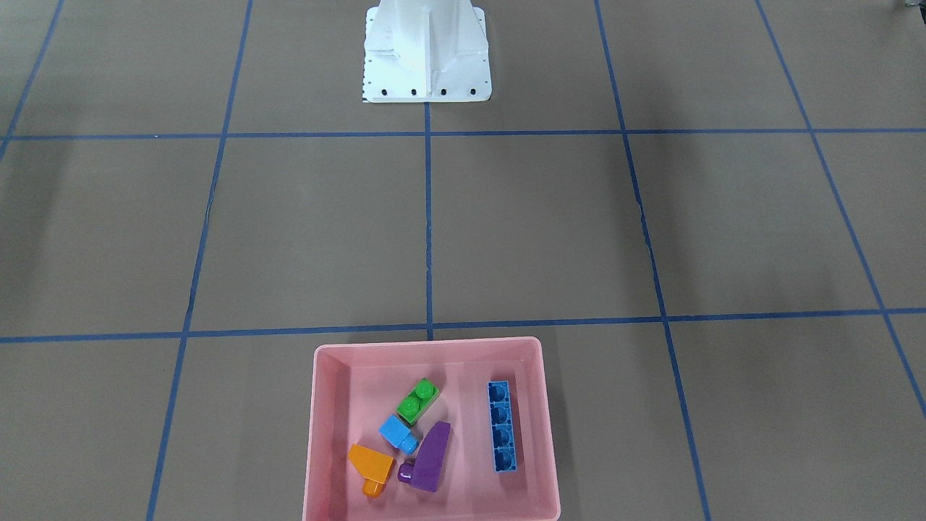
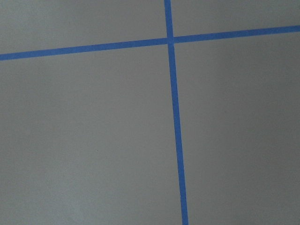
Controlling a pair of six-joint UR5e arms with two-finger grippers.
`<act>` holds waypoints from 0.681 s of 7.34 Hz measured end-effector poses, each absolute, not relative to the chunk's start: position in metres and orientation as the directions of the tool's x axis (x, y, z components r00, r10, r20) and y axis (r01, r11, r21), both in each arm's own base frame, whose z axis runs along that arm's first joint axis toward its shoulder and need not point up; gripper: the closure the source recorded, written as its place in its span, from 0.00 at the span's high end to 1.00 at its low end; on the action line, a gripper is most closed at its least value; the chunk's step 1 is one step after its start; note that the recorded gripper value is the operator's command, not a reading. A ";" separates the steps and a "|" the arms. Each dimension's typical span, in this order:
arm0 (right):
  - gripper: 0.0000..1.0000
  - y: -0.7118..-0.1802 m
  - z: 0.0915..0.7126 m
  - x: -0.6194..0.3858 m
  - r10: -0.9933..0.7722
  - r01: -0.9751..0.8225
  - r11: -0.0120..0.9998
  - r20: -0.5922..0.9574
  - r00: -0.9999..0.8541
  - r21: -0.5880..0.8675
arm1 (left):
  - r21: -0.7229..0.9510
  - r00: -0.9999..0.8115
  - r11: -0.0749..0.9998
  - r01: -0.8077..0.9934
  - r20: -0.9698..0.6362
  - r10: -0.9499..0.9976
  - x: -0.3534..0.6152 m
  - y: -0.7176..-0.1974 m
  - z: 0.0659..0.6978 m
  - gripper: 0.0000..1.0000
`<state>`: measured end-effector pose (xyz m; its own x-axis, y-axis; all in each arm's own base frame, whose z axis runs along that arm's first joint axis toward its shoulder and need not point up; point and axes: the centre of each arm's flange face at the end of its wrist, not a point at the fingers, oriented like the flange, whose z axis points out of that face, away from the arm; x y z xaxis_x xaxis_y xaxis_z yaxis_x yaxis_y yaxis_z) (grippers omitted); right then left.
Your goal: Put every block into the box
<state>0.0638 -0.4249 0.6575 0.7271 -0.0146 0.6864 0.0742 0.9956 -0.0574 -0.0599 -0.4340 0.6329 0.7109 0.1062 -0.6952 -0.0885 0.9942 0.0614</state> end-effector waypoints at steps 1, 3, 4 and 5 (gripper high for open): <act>1.00 -0.426 0.658 0.063 -0.011 0.073 0.996 0.697 0.717 -0.060 | 0.077 0.711 0.993 -0.088 -0.694 0.117 -0.060 -0.435 0.633 1.00; 1.00 -0.428 0.657 0.062 -0.010 0.072 0.996 0.706 0.709 -0.058 | 0.089 0.710 0.992 -0.088 -0.692 0.126 -0.060 -0.436 0.633 1.00; 1.00 -0.429 0.657 0.062 -0.011 0.072 0.996 0.706 0.708 -0.056 | 0.090 0.710 0.992 -0.088 -0.692 0.126 -0.060 -0.436 0.633 1.00; 1.00 -0.429 0.656 0.062 -0.012 0.072 0.996 0.707 0.707 -0.055 | 0.090 0.710 0.992 -0.088 -0.692 0.126 -0.060 -0.436 0.633 1.00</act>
<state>0.0618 -0.4293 0.6562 0.7073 -0.0118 0.7068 0.0718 0.9959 -0.0553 -0.0599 -0.4364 0.6331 0.7105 0.1261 -0.6923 -0.0885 0.9920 0.0899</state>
